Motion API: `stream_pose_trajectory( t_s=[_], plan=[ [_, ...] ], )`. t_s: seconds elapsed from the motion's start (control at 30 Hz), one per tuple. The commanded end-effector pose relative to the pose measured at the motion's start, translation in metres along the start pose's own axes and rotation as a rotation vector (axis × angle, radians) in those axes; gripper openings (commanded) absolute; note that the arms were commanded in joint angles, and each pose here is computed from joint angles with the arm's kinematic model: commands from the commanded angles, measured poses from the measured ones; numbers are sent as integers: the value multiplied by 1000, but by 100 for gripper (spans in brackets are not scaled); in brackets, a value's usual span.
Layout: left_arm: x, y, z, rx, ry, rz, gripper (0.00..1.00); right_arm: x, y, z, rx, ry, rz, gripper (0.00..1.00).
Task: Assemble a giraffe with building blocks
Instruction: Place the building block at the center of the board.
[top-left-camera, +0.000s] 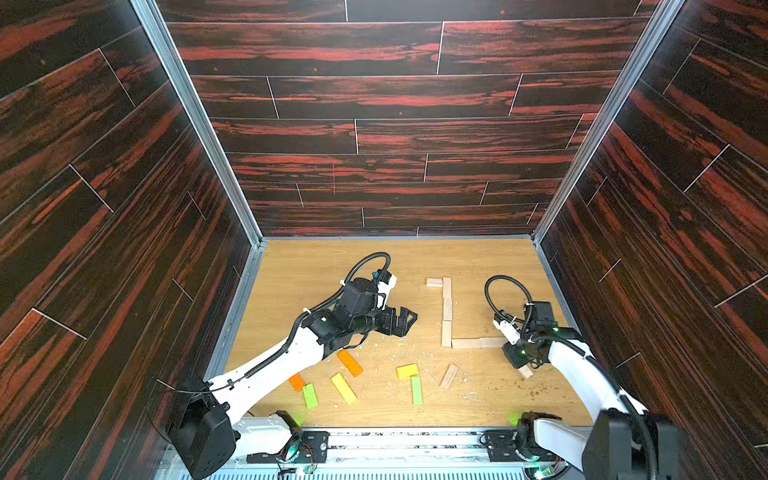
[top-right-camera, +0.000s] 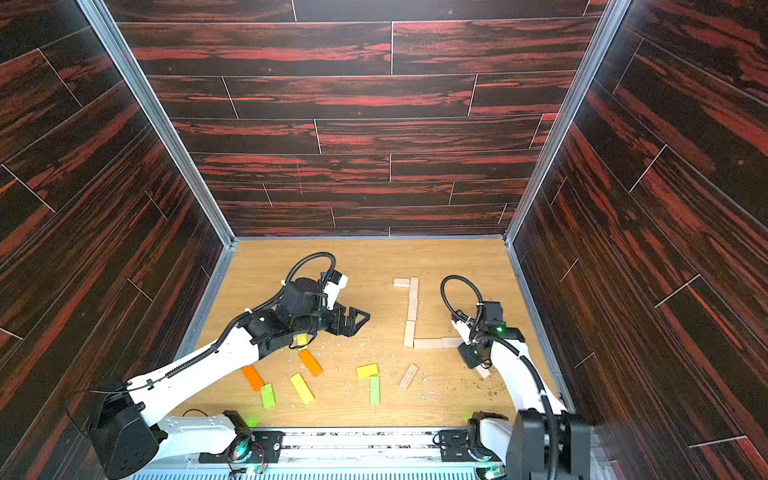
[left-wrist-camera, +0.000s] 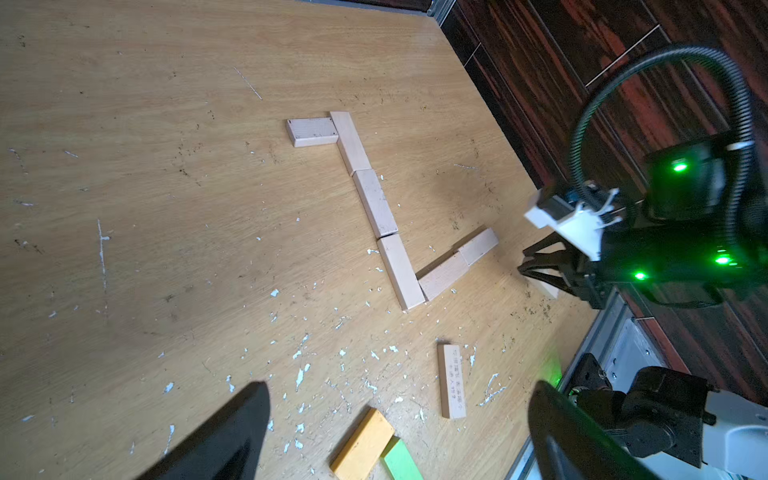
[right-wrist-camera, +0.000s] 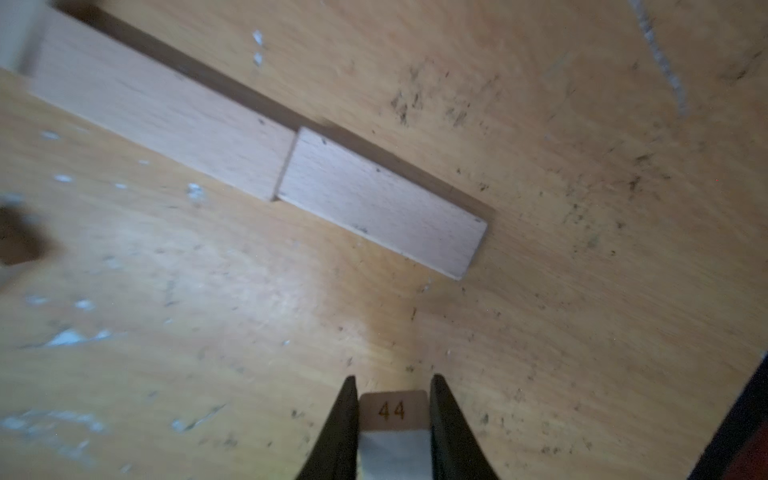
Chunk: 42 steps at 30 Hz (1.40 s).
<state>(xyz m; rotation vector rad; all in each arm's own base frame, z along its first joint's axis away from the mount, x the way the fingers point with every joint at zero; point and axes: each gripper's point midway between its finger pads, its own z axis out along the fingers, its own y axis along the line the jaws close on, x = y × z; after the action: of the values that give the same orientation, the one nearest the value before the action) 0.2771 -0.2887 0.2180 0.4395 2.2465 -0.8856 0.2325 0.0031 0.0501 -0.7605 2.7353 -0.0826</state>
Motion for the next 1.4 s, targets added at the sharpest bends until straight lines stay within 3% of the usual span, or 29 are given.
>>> stream_pose_trajectory(
  t_s=[0.0,0.2,0.3,0.6,0.67,1.03,1.37],
  plan=[
    [-7,-5,-10,9,-43,25,100,4,2,12,14,19,-48,2],
    [-8,-4,-11,2,-46,29,100,6,3,23,16,40,-57,7],
    [-9,-4,-11,-1,-49,31,100,7,4,26,4,58,-45,14],
    [-9,2,-13,-31,-54,27,100,9,13,26,-53,91,-8,52],
    [-9,1,-13,-30,-55,27,100,8,16,23,-61,84,-14,66],
    [-9,1,-14,-29,-56,28,100,48,16,7,36,131,-86,71],
    [-11,0,-19,-29,-70,33,100,41,13,19,-20,122,-50,67]
  ],
)
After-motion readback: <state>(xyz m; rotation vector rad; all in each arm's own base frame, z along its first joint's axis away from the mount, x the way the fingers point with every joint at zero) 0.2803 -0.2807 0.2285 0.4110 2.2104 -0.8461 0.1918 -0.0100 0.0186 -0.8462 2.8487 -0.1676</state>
